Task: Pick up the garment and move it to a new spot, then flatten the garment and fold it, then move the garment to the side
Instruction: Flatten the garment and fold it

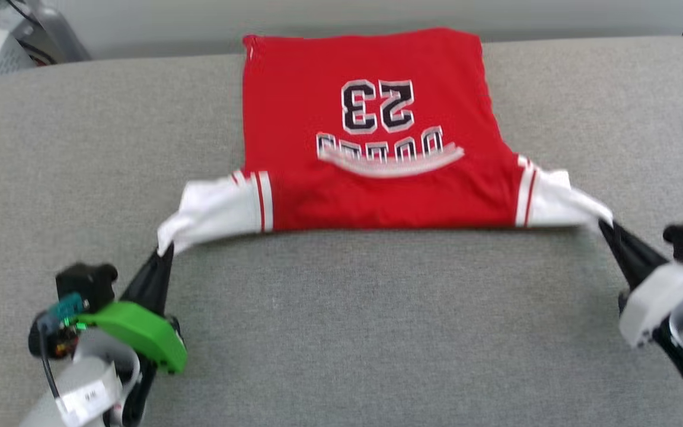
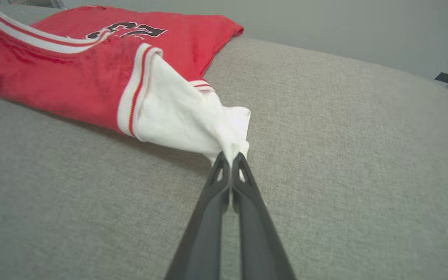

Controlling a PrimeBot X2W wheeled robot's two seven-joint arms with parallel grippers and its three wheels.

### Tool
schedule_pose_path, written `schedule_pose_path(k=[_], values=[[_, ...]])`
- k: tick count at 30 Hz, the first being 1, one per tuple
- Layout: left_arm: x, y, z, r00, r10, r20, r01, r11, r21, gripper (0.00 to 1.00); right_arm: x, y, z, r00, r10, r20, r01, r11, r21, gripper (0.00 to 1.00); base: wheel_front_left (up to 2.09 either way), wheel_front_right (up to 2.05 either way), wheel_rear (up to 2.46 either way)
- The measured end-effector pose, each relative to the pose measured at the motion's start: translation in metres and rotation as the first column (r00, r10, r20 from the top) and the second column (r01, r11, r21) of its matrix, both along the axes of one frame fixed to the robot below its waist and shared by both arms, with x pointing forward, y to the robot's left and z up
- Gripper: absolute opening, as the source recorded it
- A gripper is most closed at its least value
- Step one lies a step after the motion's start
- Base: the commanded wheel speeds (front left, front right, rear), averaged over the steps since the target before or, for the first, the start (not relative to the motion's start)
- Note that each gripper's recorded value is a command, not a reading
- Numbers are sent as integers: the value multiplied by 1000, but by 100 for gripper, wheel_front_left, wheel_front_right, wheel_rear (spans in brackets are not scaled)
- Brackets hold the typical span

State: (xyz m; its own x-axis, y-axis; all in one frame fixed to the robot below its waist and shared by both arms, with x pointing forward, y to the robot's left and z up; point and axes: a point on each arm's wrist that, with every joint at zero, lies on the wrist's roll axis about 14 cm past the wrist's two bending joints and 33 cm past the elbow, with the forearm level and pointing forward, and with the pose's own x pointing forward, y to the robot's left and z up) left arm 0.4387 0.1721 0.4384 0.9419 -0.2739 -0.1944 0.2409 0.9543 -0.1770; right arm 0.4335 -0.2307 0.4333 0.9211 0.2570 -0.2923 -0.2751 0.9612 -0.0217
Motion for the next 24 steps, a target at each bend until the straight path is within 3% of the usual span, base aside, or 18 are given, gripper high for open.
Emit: schedule_pose_path(k=[12, 18, 24], values=[[-81, 23, -35, 984, 121, -130, -123, 992, -6, 0, -94, -32, -37, 978, -159, -137, 169, 984, 61, 0, 0, 0, 0], [-111, 31, -47, 969, 173, -178, -178, 984, -13, 0, -126, -29, -47, 962, -184, -204, 206, 974, 91, 0, 0, 0, 0], [-116, 33, -46, 967, 189, -172, -195, 981, -17, 0, -139, -27, -52, 945, -190, -266, 222, 970, 95, 0, 0, 0, 0]])
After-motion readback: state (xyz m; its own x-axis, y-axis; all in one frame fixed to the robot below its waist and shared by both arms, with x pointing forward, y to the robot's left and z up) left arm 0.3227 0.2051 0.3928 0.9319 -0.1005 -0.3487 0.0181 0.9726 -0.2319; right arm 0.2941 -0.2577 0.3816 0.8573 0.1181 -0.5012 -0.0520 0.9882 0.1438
